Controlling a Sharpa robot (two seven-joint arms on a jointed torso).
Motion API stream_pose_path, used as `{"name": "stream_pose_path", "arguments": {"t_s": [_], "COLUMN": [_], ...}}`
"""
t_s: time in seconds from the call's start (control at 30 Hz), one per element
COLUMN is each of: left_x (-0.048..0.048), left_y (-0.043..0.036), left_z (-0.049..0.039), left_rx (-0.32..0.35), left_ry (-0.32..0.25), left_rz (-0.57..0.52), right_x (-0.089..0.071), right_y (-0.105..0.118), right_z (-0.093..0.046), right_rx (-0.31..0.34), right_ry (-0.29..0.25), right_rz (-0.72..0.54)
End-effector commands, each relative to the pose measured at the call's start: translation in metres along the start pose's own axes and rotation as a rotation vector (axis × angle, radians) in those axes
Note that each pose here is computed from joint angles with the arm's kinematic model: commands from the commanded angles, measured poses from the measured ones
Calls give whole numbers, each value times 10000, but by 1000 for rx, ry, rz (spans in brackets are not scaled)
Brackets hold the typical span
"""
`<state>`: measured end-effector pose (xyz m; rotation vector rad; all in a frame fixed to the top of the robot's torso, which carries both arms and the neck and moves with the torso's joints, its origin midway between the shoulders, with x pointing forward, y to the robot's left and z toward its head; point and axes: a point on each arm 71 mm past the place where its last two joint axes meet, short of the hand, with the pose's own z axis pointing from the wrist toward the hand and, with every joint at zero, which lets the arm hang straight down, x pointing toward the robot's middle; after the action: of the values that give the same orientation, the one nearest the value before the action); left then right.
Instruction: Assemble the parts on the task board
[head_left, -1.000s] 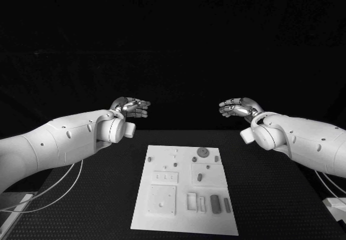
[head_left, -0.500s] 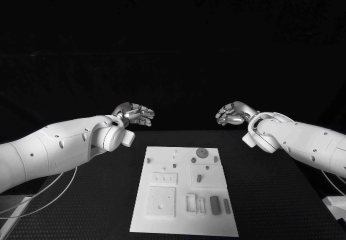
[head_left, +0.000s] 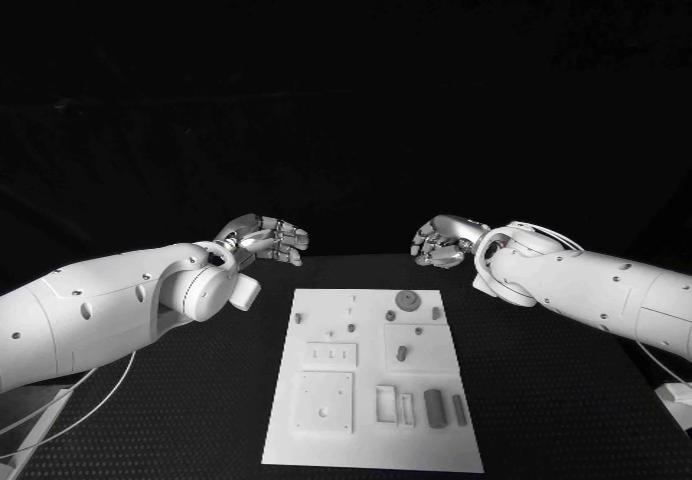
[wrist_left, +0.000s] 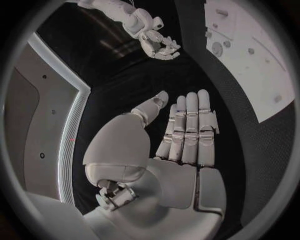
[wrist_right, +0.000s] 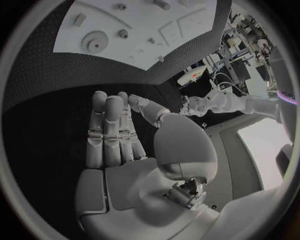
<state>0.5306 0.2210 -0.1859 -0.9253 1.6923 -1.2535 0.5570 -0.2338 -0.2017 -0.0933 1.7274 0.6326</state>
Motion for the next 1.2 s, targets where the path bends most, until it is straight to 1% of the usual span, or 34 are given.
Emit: {"name": "stream_pose_path", "arguments": {"t_s": [0.03, 0.13, 0.33, 0.37, 0.53, 0.63, 0.87, 1.07, 1.2], "left_x": [51, 69, 80, 75, 34, 19, -28, -38, -27], "left_y": [-57, -59, -68, -75, -109, -106, -93, -105, -122], "left_z": [-32, -51, -94, -101, -136, -137, -177, -190, -196], "left_rx": [48, 47, 52, 54, 62, 54, 53, 60, 65], "left_ry": [61, 66, 72, 71, 58, 40, 39, 34, 36], "left_rz": [25, 30, 26, 24, 20, 23, 21, 21, 20], "right_x": [63, 104, 176, 203, 258, 294, 359, 418, 442], "right_y": [117, 202, 309, 321, 349, 345, 367, 376, 353], "right_z": [2, 4, 11, 8, 7, -7, -53, -54, -42], "right_rx": [-53, -74, -90, -92, -91, -92, -95, -99, -93], "right_ry": [42, 61, 93, 102, 109, 105, 125, 131, 130], "right_rz": [-155, -221, -313, -331, -377, -393, -421, -425, -432]}}
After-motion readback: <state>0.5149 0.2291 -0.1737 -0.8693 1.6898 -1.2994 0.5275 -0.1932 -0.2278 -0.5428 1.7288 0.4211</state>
